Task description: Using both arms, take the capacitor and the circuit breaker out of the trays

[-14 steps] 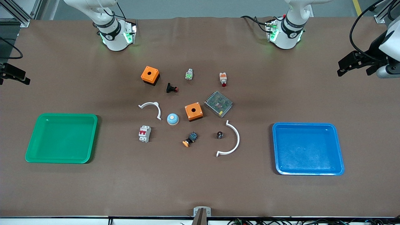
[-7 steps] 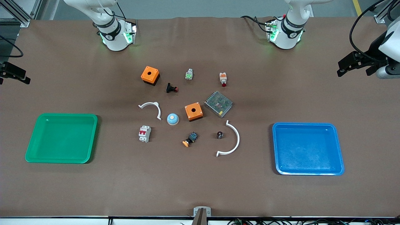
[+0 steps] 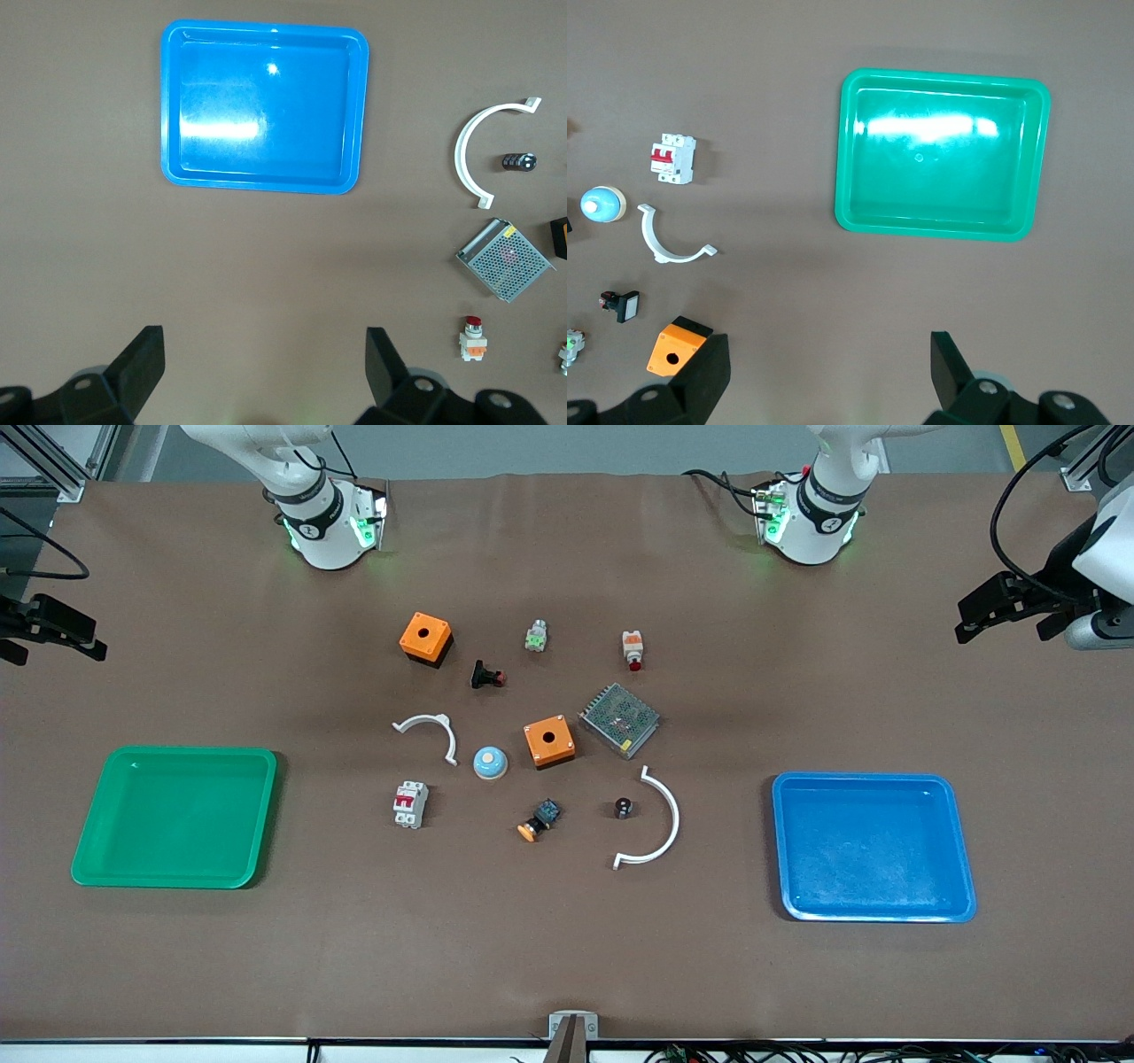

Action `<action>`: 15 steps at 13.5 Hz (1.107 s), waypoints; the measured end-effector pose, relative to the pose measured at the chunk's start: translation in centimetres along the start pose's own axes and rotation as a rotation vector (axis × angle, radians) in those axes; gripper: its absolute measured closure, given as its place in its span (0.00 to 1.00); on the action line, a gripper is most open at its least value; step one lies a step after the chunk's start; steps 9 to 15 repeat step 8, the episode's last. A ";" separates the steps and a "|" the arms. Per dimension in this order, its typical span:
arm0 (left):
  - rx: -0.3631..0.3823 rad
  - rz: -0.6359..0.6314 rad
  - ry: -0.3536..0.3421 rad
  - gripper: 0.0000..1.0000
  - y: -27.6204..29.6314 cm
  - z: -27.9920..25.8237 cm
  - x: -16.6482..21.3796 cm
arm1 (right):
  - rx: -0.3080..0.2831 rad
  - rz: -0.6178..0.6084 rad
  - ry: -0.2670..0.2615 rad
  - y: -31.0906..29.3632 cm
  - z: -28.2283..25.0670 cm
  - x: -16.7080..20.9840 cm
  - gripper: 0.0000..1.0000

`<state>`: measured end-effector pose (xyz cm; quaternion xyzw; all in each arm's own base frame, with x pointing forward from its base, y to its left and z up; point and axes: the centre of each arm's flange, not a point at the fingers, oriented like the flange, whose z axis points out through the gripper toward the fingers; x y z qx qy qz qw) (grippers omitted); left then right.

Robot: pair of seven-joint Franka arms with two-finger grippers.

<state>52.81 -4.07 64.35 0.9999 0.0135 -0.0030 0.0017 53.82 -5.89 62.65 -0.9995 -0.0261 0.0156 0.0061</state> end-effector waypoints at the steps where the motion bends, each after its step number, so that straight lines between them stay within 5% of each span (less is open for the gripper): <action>1: 0.000 0.000 0.000 0.00 0.0 0.0 0.0 | 0.001 -0.003 0.001 -0.2 0.0 0.0 0.00; 15: 0.000 0.000 -0.006 0.00 0.0 0.3 0.2 | 0.024 0.062 0.006 -0.5 -0.1 0.0 0.00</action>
